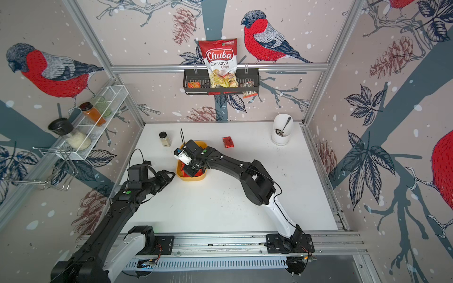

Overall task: Take the tea bags out of the storage box
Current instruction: Pick up the tea bag from the storage box, then place the tea bag at the center of the board.

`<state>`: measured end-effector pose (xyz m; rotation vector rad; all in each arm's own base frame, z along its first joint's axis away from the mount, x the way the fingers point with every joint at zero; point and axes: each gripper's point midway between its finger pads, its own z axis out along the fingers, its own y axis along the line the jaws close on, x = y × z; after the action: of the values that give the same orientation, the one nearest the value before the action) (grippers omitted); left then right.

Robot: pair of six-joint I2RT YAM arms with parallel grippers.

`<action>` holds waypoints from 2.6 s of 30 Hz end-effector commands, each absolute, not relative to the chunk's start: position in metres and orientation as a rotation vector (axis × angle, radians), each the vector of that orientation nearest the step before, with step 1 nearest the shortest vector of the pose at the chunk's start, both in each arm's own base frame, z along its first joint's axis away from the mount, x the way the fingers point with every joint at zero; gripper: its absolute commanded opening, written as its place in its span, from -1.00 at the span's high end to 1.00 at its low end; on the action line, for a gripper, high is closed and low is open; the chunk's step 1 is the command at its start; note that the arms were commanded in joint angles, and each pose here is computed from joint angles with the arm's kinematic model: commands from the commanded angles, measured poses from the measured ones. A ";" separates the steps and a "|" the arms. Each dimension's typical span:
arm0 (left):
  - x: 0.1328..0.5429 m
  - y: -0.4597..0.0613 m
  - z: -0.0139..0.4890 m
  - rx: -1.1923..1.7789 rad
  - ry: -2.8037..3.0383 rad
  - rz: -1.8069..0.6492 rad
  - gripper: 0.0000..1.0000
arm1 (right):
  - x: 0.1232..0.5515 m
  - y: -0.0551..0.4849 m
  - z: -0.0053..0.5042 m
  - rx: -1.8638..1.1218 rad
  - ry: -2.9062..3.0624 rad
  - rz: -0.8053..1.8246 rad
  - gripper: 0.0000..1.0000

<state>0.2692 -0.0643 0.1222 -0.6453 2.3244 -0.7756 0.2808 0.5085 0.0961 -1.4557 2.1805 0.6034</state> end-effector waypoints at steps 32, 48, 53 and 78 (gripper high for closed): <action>0.275 -0.074 0.139 -0.580 2.283 -0.859 -0.10 | 0.380 0.431 0.224 -0.802 2.101 1.159 1.00; 0.277 -0.080 0.139 -0.563 2.286 -0.901 -0.10 | 0.489 0.263 0.209 -0.313 2.180 1.037 1.00; 0.279 -0.081 0.136 -0.562 2.293 -0.909 -0.09 | 0.516 0.230 0.171 -0.243 2.266 0.949 1.00; 0.280 -0.079 0.128 -0.579 2.325 -0.891 -0.10 | 0.588 0.223 0.069 -0.178 2.443 0.766 1.00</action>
<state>0.2749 -0.0803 0.1224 -0.5963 2.3466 -0.8932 0.5855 0.2312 0.0796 -0.1904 2.4035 0.8330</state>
